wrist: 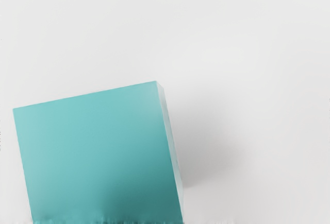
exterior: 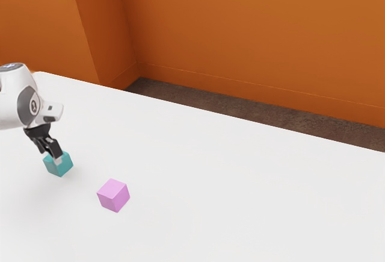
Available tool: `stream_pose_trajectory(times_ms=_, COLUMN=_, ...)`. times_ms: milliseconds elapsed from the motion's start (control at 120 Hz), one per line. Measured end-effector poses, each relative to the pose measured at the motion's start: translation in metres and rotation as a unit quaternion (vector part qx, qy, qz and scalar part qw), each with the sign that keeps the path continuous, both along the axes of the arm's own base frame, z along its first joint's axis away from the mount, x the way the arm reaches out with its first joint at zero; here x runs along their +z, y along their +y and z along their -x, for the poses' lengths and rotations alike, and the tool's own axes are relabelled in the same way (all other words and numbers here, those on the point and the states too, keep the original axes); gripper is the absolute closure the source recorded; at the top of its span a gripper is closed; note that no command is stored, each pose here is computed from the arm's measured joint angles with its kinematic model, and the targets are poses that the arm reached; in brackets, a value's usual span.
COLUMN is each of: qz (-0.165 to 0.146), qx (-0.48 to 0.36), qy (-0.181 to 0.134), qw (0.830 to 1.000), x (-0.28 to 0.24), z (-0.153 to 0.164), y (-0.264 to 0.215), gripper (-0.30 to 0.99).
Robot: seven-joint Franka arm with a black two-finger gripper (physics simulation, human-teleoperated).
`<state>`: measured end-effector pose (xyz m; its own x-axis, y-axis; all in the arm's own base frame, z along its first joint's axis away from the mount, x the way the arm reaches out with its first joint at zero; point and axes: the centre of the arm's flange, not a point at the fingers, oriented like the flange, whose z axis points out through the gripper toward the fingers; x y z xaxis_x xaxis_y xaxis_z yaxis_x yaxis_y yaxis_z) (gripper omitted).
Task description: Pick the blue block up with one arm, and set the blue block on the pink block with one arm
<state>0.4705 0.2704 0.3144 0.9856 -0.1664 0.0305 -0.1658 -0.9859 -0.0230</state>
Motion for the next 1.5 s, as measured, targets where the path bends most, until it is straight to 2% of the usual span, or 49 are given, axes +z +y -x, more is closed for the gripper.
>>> stream_pose_trajectory(times_ms=192, qz=0.028, qx=0.004, qy=0.008, qw=1.0, x=-0.001, z=-0.002, y=-0.005, gripper=0.02)
stream_pose_trajectory(times_ms=367, qz=0.034, qx=0.004, qy=0.027, qw=0.999, x=-0.015, z=-0.004, y=-0.005, gripper=0.02)
stream_pose_trajectory(times_ms=767, qz=0.015, qx=-0.025, qy=0.01, qw=1.0, x=-0.01, z=-0.024, y=0.01, gripper=0.02)
stream_pose_trajectory(times_ms=1208, qz=0.02, qx=-0.036, qy=0.01, qw=0.999, x=-0.025, z=-0.022, y=0.018, gripper=0.02)
stream_pose_trajectory(times_ms=1258, qz=0.02, qx=-0.036, qy=0.012, qw=0.999, x=-0.029, z=-0.022, y=0.018, gripper=-0.01)
stream_pose_trajectory(times_ms=1500, qz=0.026, qx=-0.033, qy=0.008, qw=0.999, x=-0.036, z=-0.022, y=0.017, gripper=0.02)
